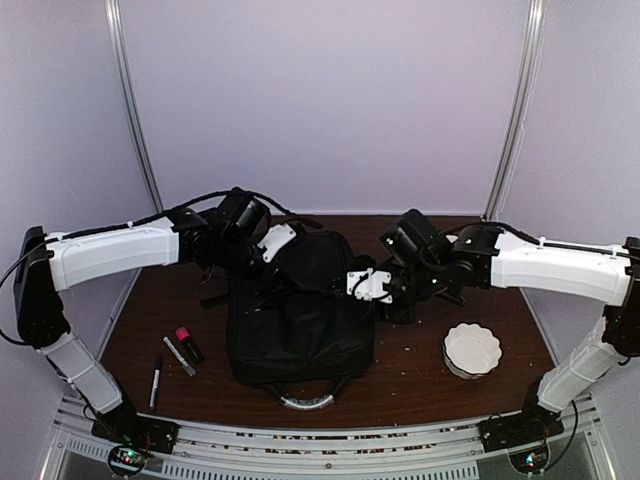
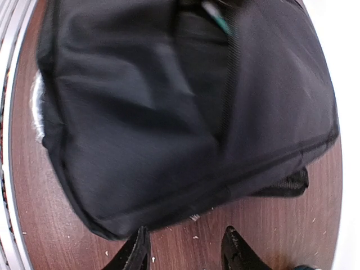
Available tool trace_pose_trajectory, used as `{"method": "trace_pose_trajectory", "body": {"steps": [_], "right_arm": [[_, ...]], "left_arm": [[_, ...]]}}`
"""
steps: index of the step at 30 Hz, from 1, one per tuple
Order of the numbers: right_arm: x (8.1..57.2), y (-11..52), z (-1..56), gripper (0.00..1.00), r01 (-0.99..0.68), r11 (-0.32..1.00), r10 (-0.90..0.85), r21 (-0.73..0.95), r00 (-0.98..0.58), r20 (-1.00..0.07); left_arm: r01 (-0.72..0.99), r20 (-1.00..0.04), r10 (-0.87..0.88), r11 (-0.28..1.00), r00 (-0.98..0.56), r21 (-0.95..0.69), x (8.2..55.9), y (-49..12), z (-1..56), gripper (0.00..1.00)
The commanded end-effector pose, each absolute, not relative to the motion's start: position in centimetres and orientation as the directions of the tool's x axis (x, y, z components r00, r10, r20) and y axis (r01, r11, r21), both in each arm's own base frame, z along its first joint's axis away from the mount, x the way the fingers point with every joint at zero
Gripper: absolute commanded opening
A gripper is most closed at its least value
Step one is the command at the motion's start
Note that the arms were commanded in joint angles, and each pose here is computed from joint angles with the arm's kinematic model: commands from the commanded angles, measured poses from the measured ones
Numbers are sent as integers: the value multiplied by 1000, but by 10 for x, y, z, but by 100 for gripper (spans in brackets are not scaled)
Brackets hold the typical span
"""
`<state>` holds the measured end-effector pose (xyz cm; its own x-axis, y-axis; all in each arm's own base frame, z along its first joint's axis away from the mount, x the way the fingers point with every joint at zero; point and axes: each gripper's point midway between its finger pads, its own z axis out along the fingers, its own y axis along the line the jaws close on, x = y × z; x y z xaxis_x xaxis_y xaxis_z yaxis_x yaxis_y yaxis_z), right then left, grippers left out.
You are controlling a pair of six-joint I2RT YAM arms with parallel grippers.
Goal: Pack the student bag
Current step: Place the student bag in the lower front pocket.
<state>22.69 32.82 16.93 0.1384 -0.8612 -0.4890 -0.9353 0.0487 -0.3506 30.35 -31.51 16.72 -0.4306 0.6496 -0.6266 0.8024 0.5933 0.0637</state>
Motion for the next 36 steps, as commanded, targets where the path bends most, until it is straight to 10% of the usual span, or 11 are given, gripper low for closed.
{"method": "trace_pose_trajectory", "body": {"steps": [1,11,21,36], "right_arm": [[239,317,197,44,-964,194,-763,-181,-33,-646],[273,295,204,46,-931,346,-683,-117,-165,-711],[276,295,187,46,-932,351,-697,-93,-194,-690],[279,290,180,46,-925,363,-711,-109,-199,-674]], "left_arm": [[610,-776,491,772,-396,178,331,-274,239,63],[311,-753,317,937,-576,157,353,-194,206,98],[-16,-695,8,999,-719,28,366,-108,156,92],[157,-607,-8,963,-795,-219,428,-159,109,67]]}}
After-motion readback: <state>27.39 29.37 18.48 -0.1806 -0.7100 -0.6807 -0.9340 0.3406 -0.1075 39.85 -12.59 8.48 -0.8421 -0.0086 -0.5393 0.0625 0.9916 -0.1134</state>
